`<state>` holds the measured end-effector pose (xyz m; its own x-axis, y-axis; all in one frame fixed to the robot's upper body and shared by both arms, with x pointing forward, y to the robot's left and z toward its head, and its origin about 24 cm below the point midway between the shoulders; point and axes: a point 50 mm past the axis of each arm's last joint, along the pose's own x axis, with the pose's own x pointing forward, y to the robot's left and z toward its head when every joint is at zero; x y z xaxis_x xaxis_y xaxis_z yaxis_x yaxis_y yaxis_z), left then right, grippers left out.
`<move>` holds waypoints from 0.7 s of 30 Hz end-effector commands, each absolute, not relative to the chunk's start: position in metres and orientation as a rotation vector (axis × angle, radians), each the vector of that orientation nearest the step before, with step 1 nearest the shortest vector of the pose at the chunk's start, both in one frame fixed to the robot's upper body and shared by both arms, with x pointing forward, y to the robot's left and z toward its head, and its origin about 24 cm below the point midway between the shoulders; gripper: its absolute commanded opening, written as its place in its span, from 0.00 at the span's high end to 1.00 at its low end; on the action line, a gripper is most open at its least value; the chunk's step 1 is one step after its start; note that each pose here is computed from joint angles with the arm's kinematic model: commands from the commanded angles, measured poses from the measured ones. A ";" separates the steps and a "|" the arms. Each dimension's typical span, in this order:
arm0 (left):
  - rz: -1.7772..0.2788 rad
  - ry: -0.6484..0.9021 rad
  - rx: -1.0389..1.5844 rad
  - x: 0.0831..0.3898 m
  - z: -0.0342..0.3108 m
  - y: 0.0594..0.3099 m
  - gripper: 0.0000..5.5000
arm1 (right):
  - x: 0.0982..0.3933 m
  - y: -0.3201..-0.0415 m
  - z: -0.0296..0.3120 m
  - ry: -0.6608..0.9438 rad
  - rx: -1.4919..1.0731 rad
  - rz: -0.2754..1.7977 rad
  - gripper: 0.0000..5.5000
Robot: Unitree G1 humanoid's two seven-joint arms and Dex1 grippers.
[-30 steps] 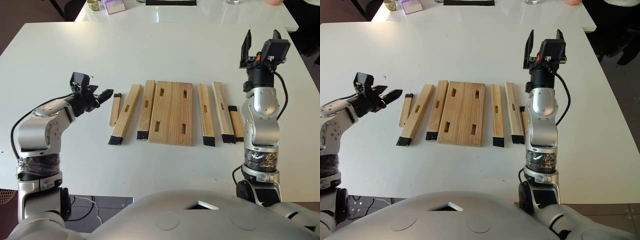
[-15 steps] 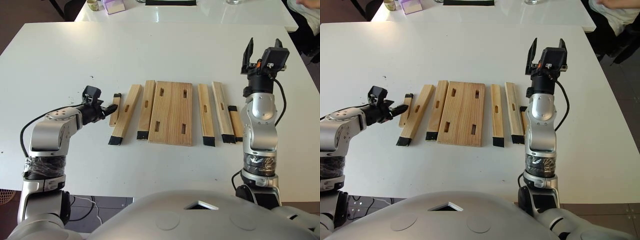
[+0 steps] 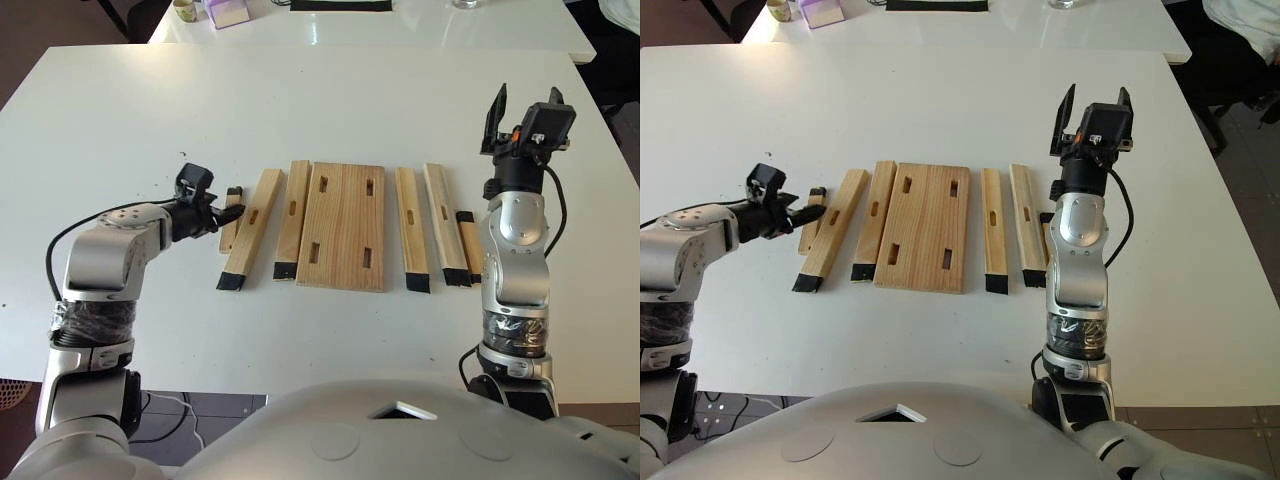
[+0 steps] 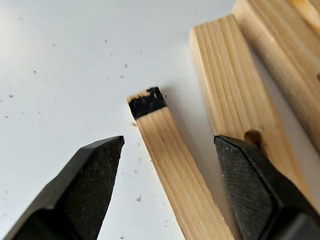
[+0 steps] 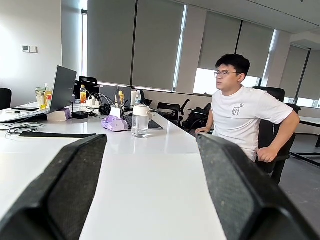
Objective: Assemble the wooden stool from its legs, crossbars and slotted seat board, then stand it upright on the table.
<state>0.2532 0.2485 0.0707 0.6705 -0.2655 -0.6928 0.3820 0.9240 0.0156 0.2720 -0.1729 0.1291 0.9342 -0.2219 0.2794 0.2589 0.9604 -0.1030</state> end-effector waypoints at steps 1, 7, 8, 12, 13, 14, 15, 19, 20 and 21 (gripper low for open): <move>-0.329 0.788 0.218 0.253 0.065 0.254 0.39 | 0.269 -0.174 0.129 -0.274 -0.134 -0.270 0.40; -0.360 0.841 0.230 0.241 0.065 0.256 0.39 | 0.265 -0.173 0.126 -0.269 -0.123 -0.292 0.40; -0.370 0.857 0.232 0.237 0.066 0.256 0.39 | 0.263 -0.174 0.125 -0.265 -0.121 -0.304 0.40; -0.369 0.904 0.242 0.231 0.069 0.261 0.39 | 0.256 -0.174 0.120 -0.254 -0.107 -0.346 0.40; -0.364 0.908 0.248 0.232 0.069 0.263 0.39 | 0.254 -0.173 0.119 -0.252 -0.102 -0.358 0.40; -0.363 0.912 0.251 0.232 0.070 0.264 0.39 | 0.254 -0.172 0.118 -0.251 -0.098 -0.365 0.40; -0.361 0.918 0.253 0.232 0.071 0.265 0.42 | 0.253 -0.171 0.117 -0.250 -0.094 -0.371 0.40; -0.359 0.962 0.257 0.224 0.069 0.268 0.53 | 0.250 -0.170 0.116 -0.249 -0.087 -0.386 0.40; -0.362 0.978 0.258 0.221 0.069 0.269 0.56 | 0.249 -0.171 0.115 -0.247 -0.086 -0.390 0.40; -0.366 0.991 0.259 0.217 0.069 0.269 0.59 | 0.248 -0.171 0.115 -0.246 -0.086 -0.395 0.40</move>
